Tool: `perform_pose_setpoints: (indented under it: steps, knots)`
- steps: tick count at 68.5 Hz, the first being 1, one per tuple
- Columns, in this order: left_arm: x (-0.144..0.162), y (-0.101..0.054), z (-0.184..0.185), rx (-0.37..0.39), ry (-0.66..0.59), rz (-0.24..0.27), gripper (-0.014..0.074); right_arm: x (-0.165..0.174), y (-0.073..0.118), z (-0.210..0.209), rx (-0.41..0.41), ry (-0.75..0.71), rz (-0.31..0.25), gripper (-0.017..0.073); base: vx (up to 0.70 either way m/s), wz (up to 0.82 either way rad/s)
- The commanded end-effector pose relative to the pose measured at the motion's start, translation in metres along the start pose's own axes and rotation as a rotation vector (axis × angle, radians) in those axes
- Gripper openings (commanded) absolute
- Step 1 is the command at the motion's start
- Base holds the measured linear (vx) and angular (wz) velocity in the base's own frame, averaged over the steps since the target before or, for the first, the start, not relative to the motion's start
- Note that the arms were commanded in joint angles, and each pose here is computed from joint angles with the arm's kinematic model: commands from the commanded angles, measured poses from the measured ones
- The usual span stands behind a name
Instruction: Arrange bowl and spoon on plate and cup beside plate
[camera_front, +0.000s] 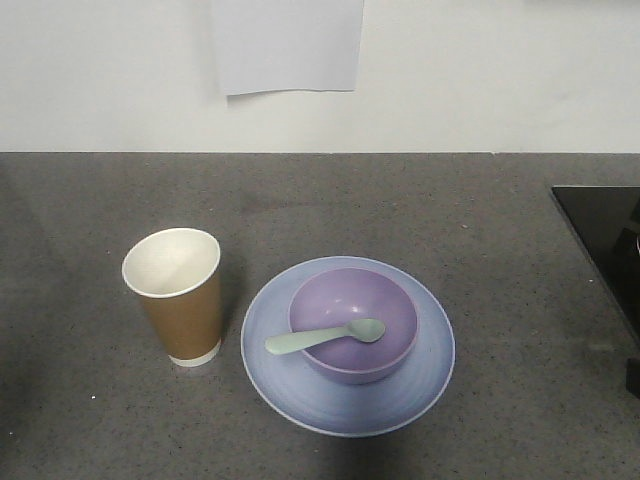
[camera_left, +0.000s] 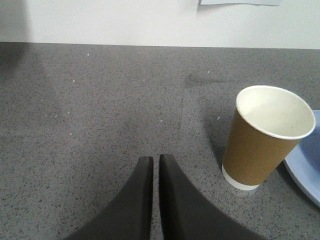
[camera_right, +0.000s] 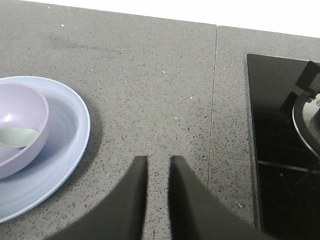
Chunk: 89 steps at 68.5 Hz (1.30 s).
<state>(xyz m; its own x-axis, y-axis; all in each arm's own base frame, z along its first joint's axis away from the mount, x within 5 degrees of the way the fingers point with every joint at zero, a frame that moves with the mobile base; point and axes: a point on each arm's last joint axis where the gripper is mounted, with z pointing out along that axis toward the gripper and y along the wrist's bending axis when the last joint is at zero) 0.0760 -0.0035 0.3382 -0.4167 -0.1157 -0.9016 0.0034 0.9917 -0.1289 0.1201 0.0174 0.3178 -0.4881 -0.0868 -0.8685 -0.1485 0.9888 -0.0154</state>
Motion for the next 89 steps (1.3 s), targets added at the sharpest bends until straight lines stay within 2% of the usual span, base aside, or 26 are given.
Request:
perform_pose_setpoints:
  steps: [1,19,58,70,75,89]
  knots:
    - [-0.012,-0.002,-0.003,0.019,-0.084,-0.004,-0.0008,-0.014,-0.001,-0.004,0.012,-0.098,-0.014,-0.0013,0.00,0.00]
    - [-0.011,-0.002,-0.003,0.016,-0.071,-0.007,-0.0008,-0.009,-0.001,-0.004,0.012,-0.050,-0.014,-0.0010,0.00,0.00]
    - [-0.009,-0.002,-0.004,0.022,-0.075,-0.011,-0.0007,-0.009,-0.001,-0.004,0.012,-0.049,-0.014,-0.0010,0.00,0.00]
    - [0.009,-0.003,-0.001,0.104,-0.202,-0.012,-0.0007,-0.009,-0.001,-0.004,0.012,-0.050,-0.014,-0.0010,0.00,0.00]
    - [0.025,-0.003,0.004,0.136,-0.260,0.010,-0.0007,-0.009,-0.001,-0.004,0.012,-0.050,-0.014,-0.0010,0.00,0.00]
    - [0.065,0.004,0.014,0.124,-0.430,0.055,-0.0007,-0.009,-0.001,-0.004,0.012,-0.044,-0.014,-0.0010,0.00,0.00]
